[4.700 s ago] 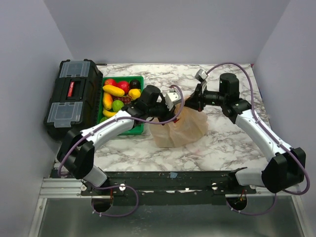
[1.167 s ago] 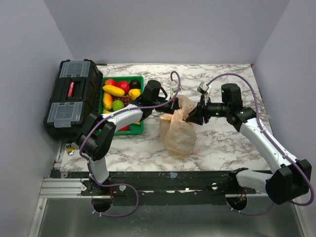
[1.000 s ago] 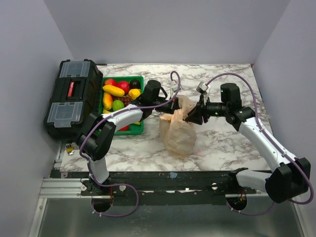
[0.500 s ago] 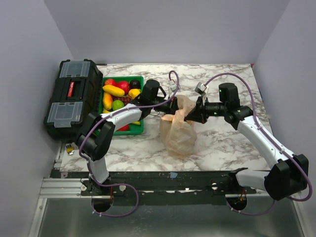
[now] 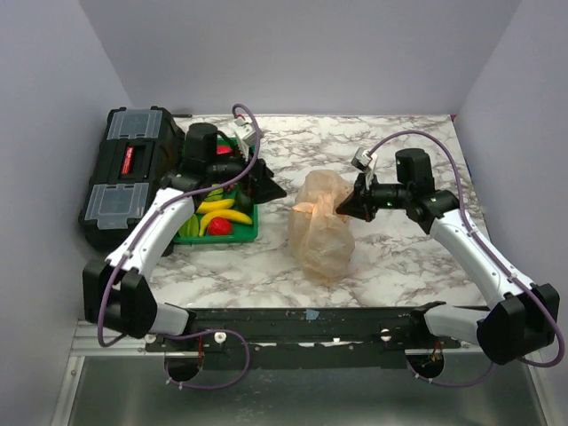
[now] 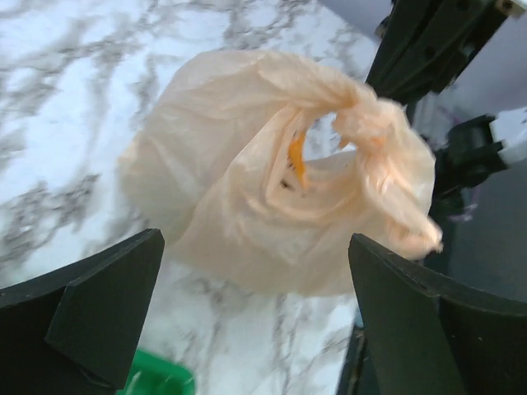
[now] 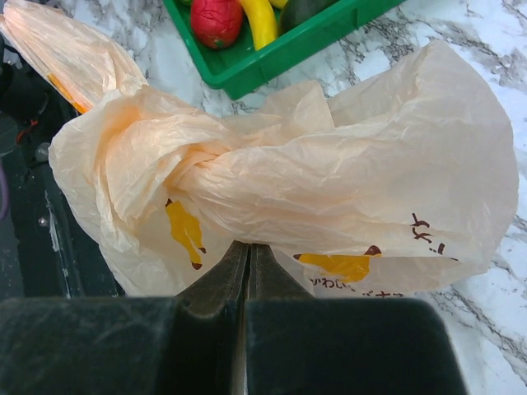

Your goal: Place the fake fruits into the plastic bag and tie a complex knot

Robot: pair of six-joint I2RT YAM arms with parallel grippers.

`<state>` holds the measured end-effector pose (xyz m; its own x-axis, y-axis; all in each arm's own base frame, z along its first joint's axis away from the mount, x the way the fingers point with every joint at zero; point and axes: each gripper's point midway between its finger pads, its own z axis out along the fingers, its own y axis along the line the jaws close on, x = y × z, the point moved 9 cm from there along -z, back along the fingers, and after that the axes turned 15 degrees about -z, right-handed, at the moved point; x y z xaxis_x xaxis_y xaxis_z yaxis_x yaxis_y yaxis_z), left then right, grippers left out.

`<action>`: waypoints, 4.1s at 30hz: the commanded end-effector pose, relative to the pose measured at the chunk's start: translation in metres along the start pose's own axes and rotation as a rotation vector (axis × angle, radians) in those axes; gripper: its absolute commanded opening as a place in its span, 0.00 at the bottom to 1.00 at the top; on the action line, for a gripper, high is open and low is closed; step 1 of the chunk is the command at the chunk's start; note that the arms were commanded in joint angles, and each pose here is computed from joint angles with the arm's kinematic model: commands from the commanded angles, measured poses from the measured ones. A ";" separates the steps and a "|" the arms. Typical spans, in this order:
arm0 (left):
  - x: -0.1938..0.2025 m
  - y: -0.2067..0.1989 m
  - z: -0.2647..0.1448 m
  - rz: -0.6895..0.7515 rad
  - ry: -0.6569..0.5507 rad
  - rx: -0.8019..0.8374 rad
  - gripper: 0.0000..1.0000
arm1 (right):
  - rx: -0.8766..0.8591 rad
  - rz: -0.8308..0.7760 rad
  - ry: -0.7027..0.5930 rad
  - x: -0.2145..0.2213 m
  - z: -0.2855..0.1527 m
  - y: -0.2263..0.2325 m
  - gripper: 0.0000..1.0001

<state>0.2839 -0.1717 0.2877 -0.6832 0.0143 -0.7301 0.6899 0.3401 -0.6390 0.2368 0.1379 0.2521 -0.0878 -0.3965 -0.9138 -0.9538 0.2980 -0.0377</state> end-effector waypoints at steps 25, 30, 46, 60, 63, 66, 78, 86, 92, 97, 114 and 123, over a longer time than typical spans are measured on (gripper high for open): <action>0.010 -0.081 0.037 0.918 0.411 -0.183 0.57 | 0.011 -0.030 0.043 -0.014 -0.010 -0.001 0.01; 0.022 -0.066 0.038 0.904 0.457 -0.200 0.16 | 0.053 -0.053 0.081 -0.013 -0.015 -0.001 0.01; 0.076 0.053 -0.007 0.556 0.443 -0.428 0.00 | 0.268 -0.301 0.552 0.105 -0.044 -0.020 0.00; 0.059 0.046 0.017 0.448 0.371 -0.345 0.00 | 0.080 -0.201 0.423 0.079 -0.037 -0.008 0.40; 0.056 0.044 0.020 0.439 0.364 -0.329 0.00 | 0.088 -0.224 0.453 0.080 -0.038 -0.014 0.48; 0.054 0.045 0.023 0.451 0.370 -0.324 0.00 | 0.080 -0.215 0.442 0.079 -0.035 -0.016 0.45; 0.055 0.044 0.026 0.412 0.360 -0.306 0.00 | 0.085 -0.084 0.373 0.102 -0.011 -0.018 0.54; 0.048 0.050 0.021 0.313 0.287 -0.425 0.00 | 0.236 -0.150 0.467 0.103 -0.023 -0.028 0.01; 0.010 0.053 -0.014 0.217 0.161 -0.593 0.00 | 0.417 -0.230 0.476 0.071 -0.054 -0.031 0.01; -0.005 0.064 -0.049 0.248 0.128 -0.712 0.00 | 0.510 -0.220 0.593 0.076 -0.096 -0.046 0.01; 0.044 0.123 -0.022 0.086 0.335 -0.721 0.00 | 0.436 -0.019 0.659 0.181 -0.129 -0.065 0.01; 0.038 0.086 -0.004 0.051 0.285 -0.554 0.00 | 0.450 0.018 0.474 0.135 -0.129 -0.095 0.01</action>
<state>0.3207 -0.1434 0.1829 -0.7309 0.3238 -0.6008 0.5933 0.7365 -0.3248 0.2677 -0.0450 0.1667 -0.2617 -0.7175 -0.6455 -0.7930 0.5411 -0.2800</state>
